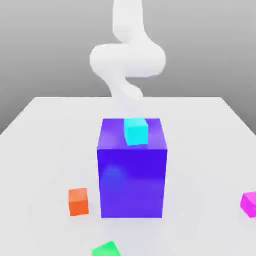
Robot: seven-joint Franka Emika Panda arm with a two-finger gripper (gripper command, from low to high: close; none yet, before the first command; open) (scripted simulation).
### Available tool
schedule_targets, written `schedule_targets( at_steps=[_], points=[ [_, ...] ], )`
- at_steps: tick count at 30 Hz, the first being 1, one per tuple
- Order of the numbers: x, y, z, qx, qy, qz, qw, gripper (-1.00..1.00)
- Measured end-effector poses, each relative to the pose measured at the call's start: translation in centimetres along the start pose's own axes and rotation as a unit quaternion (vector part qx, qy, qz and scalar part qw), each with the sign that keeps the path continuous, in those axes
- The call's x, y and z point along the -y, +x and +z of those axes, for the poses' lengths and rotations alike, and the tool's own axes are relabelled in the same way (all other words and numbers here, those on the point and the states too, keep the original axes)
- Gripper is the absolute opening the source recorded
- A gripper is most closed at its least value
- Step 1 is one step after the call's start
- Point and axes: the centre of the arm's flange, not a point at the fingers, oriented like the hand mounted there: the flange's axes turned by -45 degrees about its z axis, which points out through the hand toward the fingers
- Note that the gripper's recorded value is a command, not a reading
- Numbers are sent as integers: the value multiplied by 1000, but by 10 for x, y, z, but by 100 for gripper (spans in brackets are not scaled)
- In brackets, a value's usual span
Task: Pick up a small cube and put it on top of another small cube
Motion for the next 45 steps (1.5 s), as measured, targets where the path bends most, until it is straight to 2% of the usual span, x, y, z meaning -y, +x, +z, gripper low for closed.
schedule_targets(
  at_steps=[6, 13, 16, 20, 26, 28, 31, 32, 39, 43, 44, 45],
  points=[
    [71, -11, 113, 72, 71, -165, 981, 0],
    [172, -67, 223, 138, 149, -351, 914, 0],
    [215, -104, 262, 162, 179, -428, 871, 0],
    [282, -171, 300, 186, 223, -536, 793, 0],
    [333, -277, 351, 221, 266, -658, 669, 0],
    [342, -306, 367, 226, 274, -679, 642, 0],
    [346, -336, 395, 227, 276, -685, 634, 0],
    [346, -344, 403, 227, 277, -686, 634, -100],
    [347, -346, 404, 228, 277, -686, 633, -100],
    [345, -316, 372, 228, 277, -686, 633, -100],
    [339, -306, 367, 231, 274, -680, 640, -100],
    [318, -291, 375, 242, 265, -657, 663, -100]
  ],
)
